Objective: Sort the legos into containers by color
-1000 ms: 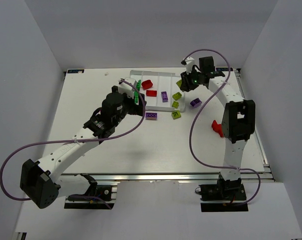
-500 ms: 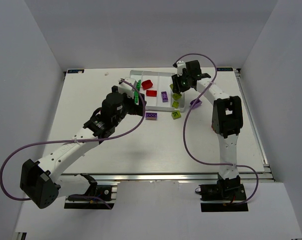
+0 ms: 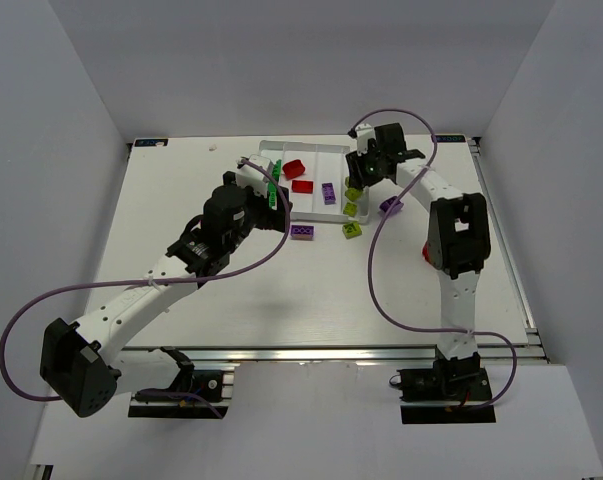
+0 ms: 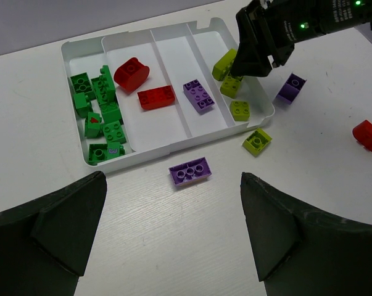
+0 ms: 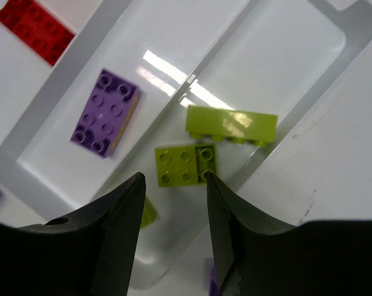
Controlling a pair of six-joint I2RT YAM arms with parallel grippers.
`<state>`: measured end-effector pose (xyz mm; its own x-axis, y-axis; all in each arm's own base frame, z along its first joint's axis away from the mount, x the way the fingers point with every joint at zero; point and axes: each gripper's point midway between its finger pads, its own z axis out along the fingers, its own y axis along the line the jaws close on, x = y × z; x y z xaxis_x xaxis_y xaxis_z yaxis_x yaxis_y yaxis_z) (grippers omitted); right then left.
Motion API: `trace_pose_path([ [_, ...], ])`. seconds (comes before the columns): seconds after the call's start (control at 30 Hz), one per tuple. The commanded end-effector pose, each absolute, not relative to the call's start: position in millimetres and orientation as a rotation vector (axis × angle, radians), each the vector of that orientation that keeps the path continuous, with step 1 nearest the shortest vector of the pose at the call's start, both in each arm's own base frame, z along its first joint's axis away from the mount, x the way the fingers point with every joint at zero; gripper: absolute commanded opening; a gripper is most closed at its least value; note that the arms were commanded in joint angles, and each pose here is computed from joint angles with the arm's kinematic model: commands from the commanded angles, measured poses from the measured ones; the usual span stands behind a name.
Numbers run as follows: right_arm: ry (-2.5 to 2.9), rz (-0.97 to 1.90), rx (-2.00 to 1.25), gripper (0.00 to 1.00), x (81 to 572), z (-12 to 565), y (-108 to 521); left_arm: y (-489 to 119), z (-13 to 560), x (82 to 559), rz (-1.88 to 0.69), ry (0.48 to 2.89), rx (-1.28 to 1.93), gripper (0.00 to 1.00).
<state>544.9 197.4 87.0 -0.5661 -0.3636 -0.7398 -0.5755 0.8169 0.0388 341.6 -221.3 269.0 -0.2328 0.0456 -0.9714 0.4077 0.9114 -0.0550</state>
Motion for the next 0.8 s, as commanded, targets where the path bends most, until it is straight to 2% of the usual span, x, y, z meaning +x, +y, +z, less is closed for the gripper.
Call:
trace_pose_path([
  [0.0, 2.013, 0.449, -0.903, 0.50, 521.0, 157.1, 213.1, -217.3, 280.4, 336.9, -0.358, 1.755, 0.342, 0.98],
  [0.03, 1.951, 0.462, -1.073, 0.49, 502.4, 148.3, 214.6, -217.5, 281.7, 336.7, -0.360, 1.753, 0.342, 0.98],
  [0.07, 1.834, 0.553, -1.183, 0.50, 479.4, 168.8, 228.1, -217.9, 281.1, 336.8, -0.361, 1.754, 0.343, 0.98],
  [0.17, 1.673, 0.604, -1.519, 0.54, 418.6, 153.4, 236.4, -217.9, 284.1, 336.0, -0.370, 1.746, 0.342, 0.98],
  [0.23, 1.652, 0.579, -1.600, 0.58, 399.8, 142.2, 234.7, -218.8, 285.1, 335.3, -0.374, 1.743, 0.345, 0.98],
  [0.27, 1.625, 0.583, -1.655, 0.70, 382.4, 130.9, 232.6, -219.3, 285.4, 335.0, -0.378, 1.743, 0.346, 0.98],
  [0.37, 1.550, 0.584, -1.745, 0.89, 356.1, 115.7, 232.1, -219.4, 285.3, 334.6, -0.380, 1.743, 0.347, 0.98],
  [0.47, 1.443, 0.539, -1.833, 0.90, 343.2, 110.5, 228.2, -219.9, 285.6, 334.4, -0.383, 1.741, 0.349, 0.98],
  [0.77, 1.372, 0.302, -1.894, 0.90, 362.2, 88.6, 211.5, -219.9, 288.1, 333.0, -0.390, 1.734, 0.348, 0.98],
])
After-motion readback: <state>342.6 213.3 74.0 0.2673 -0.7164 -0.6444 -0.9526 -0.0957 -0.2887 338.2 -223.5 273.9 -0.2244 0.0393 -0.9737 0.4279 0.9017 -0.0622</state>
